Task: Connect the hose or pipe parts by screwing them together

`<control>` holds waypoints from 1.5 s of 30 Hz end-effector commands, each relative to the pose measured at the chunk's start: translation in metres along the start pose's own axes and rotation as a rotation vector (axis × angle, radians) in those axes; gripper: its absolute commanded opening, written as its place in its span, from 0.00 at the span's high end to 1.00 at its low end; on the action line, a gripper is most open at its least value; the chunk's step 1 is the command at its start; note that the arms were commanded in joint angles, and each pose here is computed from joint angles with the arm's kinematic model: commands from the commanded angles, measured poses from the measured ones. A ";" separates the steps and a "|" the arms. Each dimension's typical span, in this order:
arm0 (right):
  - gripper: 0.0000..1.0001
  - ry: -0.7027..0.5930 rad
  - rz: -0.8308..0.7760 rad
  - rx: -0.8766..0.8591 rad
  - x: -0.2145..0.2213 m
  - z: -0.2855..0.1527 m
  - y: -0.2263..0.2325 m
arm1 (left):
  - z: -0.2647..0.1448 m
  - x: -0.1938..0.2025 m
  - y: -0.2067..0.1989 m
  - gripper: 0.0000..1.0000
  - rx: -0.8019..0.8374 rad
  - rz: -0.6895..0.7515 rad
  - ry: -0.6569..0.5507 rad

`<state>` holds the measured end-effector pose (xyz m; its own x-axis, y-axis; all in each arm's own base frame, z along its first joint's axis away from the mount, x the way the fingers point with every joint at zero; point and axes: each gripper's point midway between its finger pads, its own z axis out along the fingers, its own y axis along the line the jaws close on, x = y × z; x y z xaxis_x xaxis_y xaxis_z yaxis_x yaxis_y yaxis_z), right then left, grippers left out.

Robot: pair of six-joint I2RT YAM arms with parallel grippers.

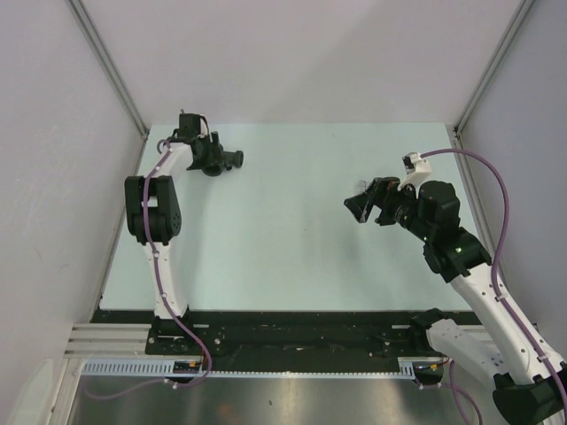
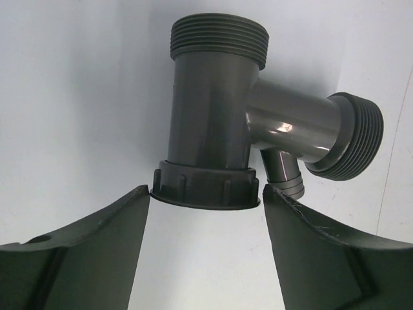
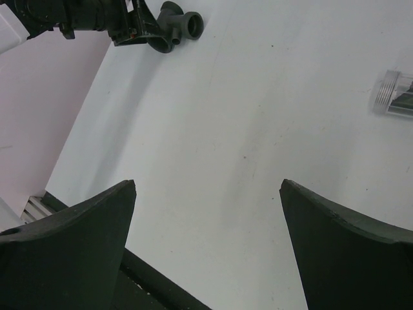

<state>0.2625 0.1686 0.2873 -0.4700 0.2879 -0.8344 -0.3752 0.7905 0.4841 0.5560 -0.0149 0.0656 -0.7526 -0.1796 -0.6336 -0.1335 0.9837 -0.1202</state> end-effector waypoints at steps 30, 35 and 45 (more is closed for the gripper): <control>0.01 -0.012 0.096 0.046 0.006 -0.016 -0.004 | -0.098 0.031 -0.086 0.38 0.118 0.140 -0.054; 0.01 -0.023 0.103 0.043 0.006 -0.018 -0.004 | -0.095 0.011 -0.087 0.22 0.110 0.176 -0.098; 0.01 -0.003 0.105 0.040 0.012 -0.007 -0.007 | -0.054 -0.010 -0.108 0.08 0.217 0.137 -0.078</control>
<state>0.2477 0.1588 0.2720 -0.5175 0.3589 -0.7768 -0.2809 0.7862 0.5504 0.5208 -0.1089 0.1239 -0.7155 -0.0416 -0.6973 0.0739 0.9881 -0.1348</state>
